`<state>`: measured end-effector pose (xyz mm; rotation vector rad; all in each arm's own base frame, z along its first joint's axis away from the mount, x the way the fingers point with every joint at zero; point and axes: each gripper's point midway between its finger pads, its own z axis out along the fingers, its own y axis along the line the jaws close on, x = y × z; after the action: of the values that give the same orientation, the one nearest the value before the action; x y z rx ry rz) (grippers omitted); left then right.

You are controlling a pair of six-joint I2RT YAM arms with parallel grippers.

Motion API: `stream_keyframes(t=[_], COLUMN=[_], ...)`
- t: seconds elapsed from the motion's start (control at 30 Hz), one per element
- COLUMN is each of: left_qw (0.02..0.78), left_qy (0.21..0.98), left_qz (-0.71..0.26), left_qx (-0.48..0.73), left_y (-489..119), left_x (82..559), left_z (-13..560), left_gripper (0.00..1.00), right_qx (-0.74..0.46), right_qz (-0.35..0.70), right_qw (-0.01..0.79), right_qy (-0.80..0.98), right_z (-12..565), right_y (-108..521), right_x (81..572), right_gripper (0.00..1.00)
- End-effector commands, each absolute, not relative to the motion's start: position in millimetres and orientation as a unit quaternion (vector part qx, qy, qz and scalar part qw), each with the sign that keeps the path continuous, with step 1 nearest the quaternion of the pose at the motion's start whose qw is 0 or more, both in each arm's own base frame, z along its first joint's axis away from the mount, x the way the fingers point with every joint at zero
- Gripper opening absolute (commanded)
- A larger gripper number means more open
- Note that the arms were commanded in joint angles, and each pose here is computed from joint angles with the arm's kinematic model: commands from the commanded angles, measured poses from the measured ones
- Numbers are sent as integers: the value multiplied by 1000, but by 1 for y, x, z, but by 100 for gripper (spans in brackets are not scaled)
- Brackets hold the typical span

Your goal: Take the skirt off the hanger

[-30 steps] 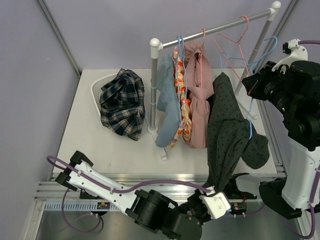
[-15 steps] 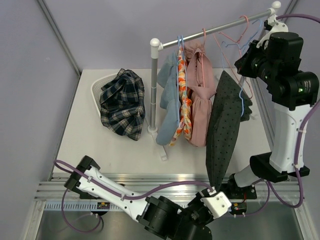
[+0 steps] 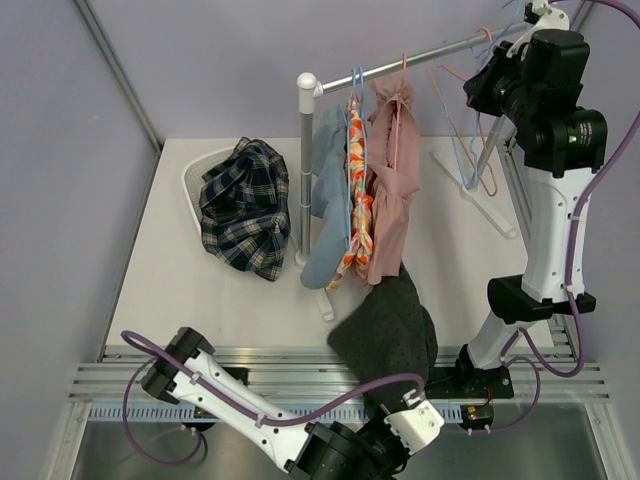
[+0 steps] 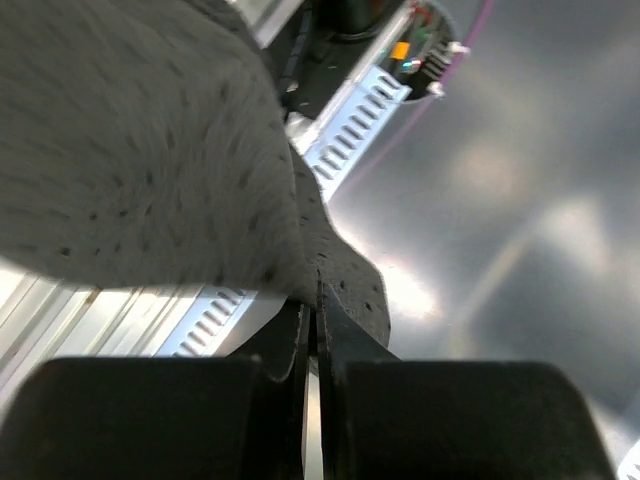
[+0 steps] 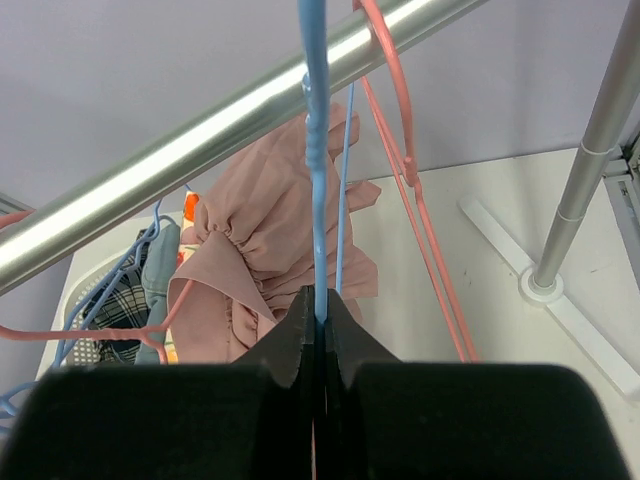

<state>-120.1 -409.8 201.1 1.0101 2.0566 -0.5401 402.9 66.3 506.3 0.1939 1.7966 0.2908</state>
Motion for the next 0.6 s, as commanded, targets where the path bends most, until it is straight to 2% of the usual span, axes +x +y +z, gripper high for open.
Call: stream_keyframes(t=[0.0, 0.3, 0.43, 0.57], left_qw=[357, 442, 499, 559], left_qy=[749, 717, 703, 694], left_qz=[-308, -338, -321, -284], left_qx=[465, 421, 393, 354], left_y=[-349, -373, -372, -344], left_x=[-244, -183, -133, -71], left_z=[233, 289, 340, 397], left_gripper=[0, 0, 0, 0], right_qx=[74, 37, 27, 27], right_qz=[161, 210, 214, 207], right_qw=[658, 607, 577, 563], right_qy=[732, 766, 788, 800], right_z=[544, 510, 486, 471], right_y=[73, 100, 106, 103], right_x=[407, 419, 421, 410], right_gripper=[0, 0, 0, 0])
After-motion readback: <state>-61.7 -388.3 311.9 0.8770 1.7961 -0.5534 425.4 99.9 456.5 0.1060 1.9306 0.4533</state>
